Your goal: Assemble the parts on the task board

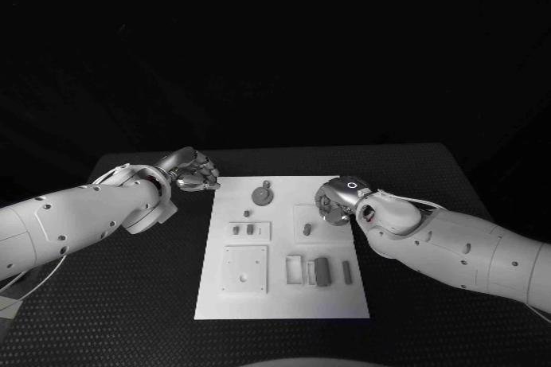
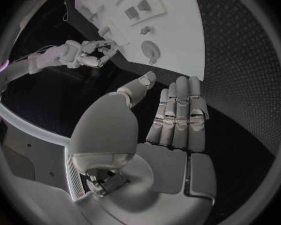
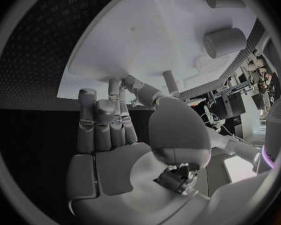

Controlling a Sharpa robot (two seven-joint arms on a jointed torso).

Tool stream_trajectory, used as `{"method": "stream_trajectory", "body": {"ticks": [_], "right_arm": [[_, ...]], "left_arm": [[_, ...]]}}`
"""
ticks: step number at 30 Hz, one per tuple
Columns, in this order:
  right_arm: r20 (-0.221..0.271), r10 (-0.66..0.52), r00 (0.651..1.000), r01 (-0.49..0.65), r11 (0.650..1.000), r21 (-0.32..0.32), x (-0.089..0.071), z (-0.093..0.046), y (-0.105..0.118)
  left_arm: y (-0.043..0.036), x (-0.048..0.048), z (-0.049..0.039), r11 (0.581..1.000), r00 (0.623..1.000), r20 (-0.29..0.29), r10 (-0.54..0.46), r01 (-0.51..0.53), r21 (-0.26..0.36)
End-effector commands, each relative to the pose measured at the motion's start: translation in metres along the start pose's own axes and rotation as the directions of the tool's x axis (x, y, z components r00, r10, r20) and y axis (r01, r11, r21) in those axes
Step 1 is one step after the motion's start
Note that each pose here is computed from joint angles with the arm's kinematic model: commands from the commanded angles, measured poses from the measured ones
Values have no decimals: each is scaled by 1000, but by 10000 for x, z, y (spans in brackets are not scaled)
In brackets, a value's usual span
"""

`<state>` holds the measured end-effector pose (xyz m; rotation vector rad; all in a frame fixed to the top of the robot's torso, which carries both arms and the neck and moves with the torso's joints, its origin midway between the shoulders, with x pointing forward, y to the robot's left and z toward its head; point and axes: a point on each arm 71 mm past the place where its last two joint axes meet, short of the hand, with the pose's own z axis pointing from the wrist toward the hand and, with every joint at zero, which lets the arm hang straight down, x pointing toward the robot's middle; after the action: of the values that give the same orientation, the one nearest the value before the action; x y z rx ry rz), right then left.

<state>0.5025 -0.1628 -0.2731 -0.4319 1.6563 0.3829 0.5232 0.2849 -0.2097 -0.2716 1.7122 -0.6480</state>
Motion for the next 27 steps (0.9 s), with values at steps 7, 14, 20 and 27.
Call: {"method": "stream_trajectory", "body": {"ticks": [7,14,20,27], "right_arm": [[-21,-5,1000,5,1000,-2,49,-10,24],[-23,-4,1000,4,1000,-5,49,-13,32],[-23,-8,1000,8,1000,-10,47,-14,43],[8,-10,1000,10,1000,-7,25,-16,39]], "left_arm": [[-15,-1,4,1000,1000,-2,4,-4,7],[-15,-1,5,1000,1000,-2,4,-4,7],[-15,-1,4,1000,1000,-2,4,-4,7],[-18,-1,7,1000,1000,-1,5,-5,8]]}}
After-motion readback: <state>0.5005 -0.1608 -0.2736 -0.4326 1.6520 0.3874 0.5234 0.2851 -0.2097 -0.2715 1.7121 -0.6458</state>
